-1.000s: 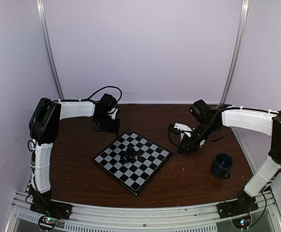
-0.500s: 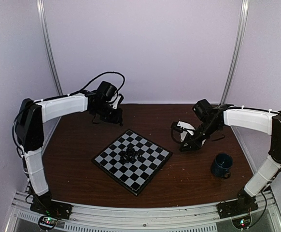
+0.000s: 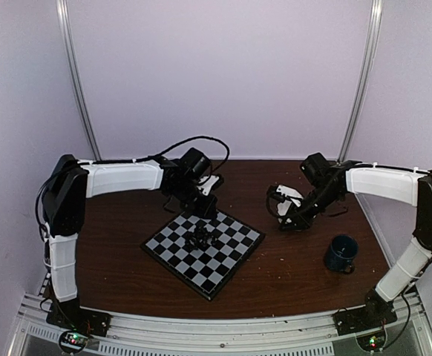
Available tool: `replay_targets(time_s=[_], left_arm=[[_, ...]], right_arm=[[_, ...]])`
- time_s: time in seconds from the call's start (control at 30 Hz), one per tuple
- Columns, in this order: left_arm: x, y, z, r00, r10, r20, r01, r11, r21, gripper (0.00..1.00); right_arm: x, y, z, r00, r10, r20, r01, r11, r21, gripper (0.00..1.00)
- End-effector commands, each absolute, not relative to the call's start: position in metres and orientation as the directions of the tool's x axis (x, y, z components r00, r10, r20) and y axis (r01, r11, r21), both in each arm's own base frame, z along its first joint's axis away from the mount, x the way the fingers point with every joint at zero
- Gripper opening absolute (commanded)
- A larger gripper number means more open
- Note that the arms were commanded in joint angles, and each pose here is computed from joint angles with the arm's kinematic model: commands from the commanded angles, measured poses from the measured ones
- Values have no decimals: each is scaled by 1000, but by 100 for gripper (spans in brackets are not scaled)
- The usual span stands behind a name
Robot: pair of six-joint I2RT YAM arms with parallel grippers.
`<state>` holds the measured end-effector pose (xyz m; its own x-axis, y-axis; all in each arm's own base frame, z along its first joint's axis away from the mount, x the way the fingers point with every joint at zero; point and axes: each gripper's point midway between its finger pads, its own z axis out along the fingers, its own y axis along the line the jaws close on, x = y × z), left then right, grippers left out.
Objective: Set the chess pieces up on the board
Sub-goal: Place the king on the chessboard.
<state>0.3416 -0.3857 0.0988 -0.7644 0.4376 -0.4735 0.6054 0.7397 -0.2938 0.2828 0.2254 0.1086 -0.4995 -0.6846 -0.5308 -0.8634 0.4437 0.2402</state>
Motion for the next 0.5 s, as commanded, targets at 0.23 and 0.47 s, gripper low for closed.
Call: replay_targets(time_s=[0.23,0.47], left_arm=[[327,-410,81,-789,485,-378,613,666,-426,3],[323,-407,70,-801,505,-322,599,678,-425,2]], right_arm=[[282,225,114,-485,-673,-559,-871,433,234,18],[281,226,111,-492,-674,-552,-868,433,245,18]])
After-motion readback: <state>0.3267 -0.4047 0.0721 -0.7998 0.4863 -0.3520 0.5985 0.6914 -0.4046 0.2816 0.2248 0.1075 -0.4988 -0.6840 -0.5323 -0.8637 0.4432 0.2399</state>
